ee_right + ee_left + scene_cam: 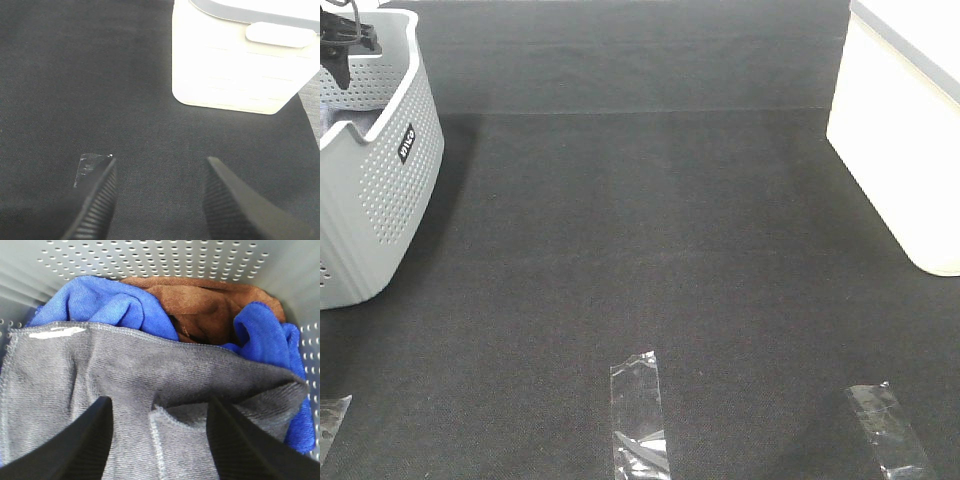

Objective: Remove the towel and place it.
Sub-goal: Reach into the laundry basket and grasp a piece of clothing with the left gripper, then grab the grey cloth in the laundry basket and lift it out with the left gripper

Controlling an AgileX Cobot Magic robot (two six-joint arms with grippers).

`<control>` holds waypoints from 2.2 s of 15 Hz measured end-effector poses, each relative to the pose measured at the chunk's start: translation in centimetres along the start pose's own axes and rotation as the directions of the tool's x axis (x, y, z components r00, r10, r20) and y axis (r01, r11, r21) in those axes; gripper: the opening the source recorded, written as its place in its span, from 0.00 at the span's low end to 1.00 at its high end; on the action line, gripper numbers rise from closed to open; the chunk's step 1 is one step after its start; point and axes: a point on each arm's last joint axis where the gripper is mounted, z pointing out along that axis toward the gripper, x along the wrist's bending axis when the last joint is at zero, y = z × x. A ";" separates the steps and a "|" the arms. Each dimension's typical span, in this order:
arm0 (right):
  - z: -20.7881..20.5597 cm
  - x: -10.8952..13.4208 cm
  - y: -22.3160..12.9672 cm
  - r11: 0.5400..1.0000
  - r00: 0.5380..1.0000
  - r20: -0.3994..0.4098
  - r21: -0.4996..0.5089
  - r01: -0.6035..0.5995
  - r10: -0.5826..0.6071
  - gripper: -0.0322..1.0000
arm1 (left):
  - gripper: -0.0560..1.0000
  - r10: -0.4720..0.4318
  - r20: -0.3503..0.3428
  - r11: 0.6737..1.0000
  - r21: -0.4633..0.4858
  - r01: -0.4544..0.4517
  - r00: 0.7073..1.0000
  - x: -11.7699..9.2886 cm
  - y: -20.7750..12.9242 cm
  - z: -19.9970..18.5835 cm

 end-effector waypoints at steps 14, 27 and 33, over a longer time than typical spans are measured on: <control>0.0 0.0 0.0 1.000 1.000 0.000 0.000 0.000 0.000 0.51 | 0.53 0.017 -0.076 0.989 0.151 -0.006 0.997 0.5 -2.9 1.7; 0.0 0.0 0.0 1.000 1.000 0.001 0.000 0.000 0.000 0.51 | 0.50 -0.043 0.050 0.999 0.032 0.041 0.998 -0.9 -2.1 3.9; 0.0 0.0 0.0 1.000 1.000 0.001 0.000 0.000 0.000 0.51 | 0.08 -0.047 0.059 0.999 0.010 0.046 0.997 -1.0 -1.9 3.9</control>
